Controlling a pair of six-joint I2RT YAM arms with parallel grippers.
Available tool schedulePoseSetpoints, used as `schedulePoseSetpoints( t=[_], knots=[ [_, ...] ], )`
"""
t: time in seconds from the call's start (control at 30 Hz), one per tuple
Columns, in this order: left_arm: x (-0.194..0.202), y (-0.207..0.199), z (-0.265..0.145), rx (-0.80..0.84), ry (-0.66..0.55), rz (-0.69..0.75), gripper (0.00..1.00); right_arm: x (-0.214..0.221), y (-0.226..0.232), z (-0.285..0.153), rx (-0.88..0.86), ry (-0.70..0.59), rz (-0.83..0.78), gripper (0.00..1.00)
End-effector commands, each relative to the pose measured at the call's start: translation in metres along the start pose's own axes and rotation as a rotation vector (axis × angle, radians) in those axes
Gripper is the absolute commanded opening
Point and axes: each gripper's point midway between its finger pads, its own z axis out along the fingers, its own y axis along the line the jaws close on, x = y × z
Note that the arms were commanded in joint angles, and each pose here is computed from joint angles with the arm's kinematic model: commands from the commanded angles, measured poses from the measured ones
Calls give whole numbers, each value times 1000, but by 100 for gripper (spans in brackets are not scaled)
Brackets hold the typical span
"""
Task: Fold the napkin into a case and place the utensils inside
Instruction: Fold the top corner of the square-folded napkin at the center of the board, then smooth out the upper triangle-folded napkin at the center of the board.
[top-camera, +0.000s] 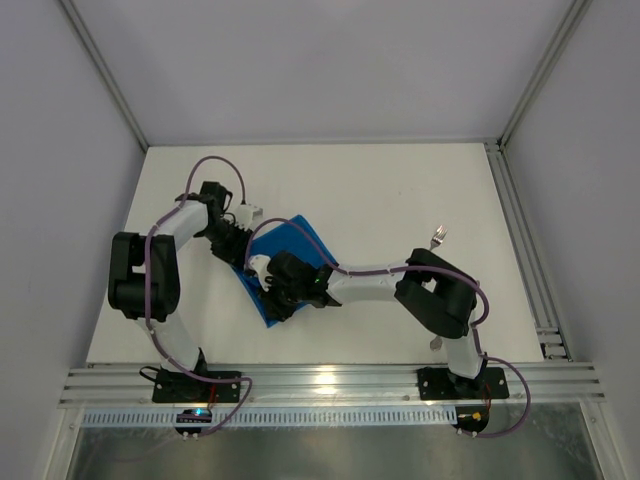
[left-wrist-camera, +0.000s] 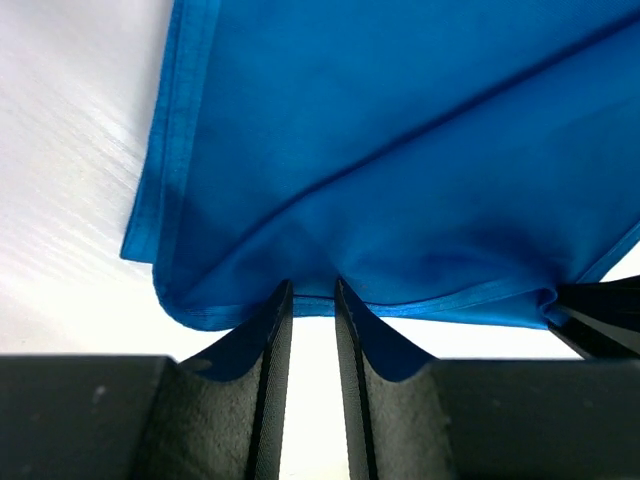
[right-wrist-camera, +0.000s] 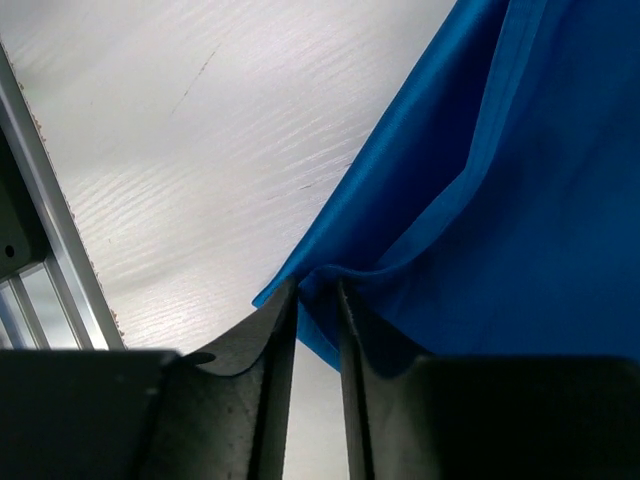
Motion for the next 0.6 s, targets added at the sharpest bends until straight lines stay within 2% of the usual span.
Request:
schedulePoseSetpoints(
  t=[0.0,0.03,0.2,0.37,0.47,0.57],
  knots=[
    [-10,9,-8,-61,-49,30,25,-40,9,-15,0,-115,-18,28],
    [-10,11,-8,-70,-49,31,24,-44,10,-19,1,-128,-18,33],
    [-7,16,-3,-87,-39,38,23,-66,17,-43,9,-176,-29,43],
    [-6,16,-2,-88,-44,44,23,-77,21,-66,18,-213,-13,46],
    [-6,15,-2,-83,-47,46,23,-70,12,-73,25,-218,47,46],
    [-6,13,-3,-80,-51,49,23,-58,-17,-76,79,-216,172,45]
  ],
)
